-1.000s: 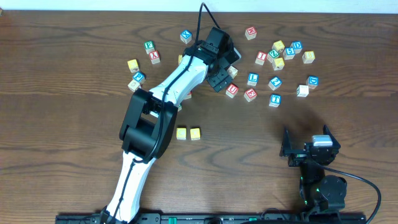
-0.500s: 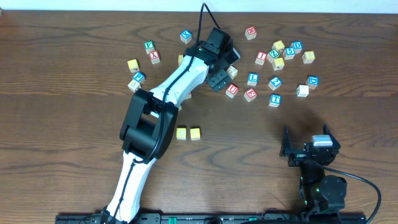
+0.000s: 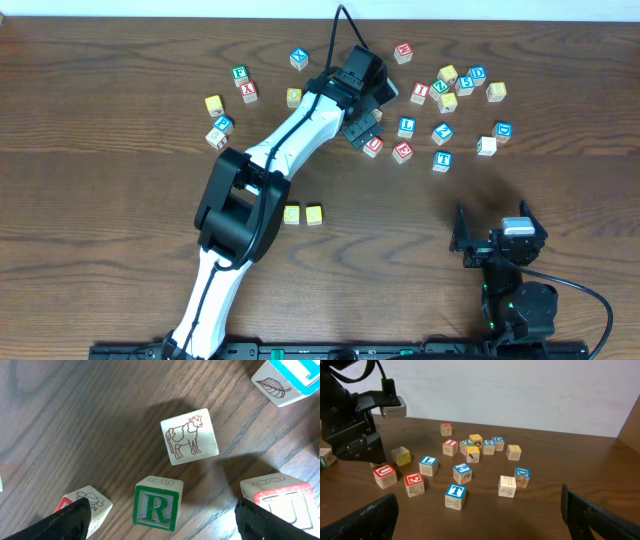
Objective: Spell out CORL
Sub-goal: 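Lower the open left gripper around the green R block and close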
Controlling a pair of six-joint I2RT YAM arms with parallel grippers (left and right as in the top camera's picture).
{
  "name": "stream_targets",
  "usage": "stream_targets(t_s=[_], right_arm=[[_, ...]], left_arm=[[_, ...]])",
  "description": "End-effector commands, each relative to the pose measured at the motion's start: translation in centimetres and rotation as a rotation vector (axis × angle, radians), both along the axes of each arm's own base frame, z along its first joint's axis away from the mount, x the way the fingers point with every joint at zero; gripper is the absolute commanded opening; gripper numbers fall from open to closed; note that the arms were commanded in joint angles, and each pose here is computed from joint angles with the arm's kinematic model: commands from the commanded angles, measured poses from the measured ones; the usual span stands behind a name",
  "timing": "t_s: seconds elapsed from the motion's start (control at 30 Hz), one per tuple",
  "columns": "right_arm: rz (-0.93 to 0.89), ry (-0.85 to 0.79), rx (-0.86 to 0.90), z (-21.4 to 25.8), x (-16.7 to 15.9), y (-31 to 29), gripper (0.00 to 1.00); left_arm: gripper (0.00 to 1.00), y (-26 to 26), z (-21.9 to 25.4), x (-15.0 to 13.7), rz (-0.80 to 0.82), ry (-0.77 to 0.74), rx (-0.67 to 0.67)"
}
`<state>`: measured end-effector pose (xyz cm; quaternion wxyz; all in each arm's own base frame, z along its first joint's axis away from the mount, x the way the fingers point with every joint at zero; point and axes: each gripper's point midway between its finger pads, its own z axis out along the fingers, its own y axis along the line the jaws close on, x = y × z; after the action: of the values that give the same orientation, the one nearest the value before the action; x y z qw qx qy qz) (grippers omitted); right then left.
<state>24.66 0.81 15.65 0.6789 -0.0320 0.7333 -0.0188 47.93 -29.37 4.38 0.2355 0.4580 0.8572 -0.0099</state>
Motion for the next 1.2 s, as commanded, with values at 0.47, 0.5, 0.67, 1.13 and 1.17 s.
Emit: stream_targets(t_s=[0.47, 0.5, 0.67, 1.13, 1.17], right_arm=[[-0.003, 0.000, -0.001, 0.0, 0.0, -0.1, 0.99], [-0.003, 0.000, -0.001, 0.0, 0.0, -0.1, 0.99], [-0.003, 0.000, -0.001, 0.0, 0.0, -0.1, 0.99], [-0.003, 0.000, -0.001, 0.0, 0.0, -0.1, 0.99], [-0.003, 0.000, -0.001, 0.0, 0.0, -0.1, 0.99]], left_arm=[[0.90, -0.5, 2.1, 0.4, -0.007, -0.022, -0.041], [0.90, -0.4, 1.9, 0.4, -0.005, -0.018, -0.039], [0.90, -0.1, 1.2, 0.5, 0.000, -0.008, -0.032], [0.90, 0.4, 0.2, 0.0, 0.003, 0.012, -0.020], [0.90, 0.4, 0.2, 0.0, 0.003, 0.013, -0.021]])
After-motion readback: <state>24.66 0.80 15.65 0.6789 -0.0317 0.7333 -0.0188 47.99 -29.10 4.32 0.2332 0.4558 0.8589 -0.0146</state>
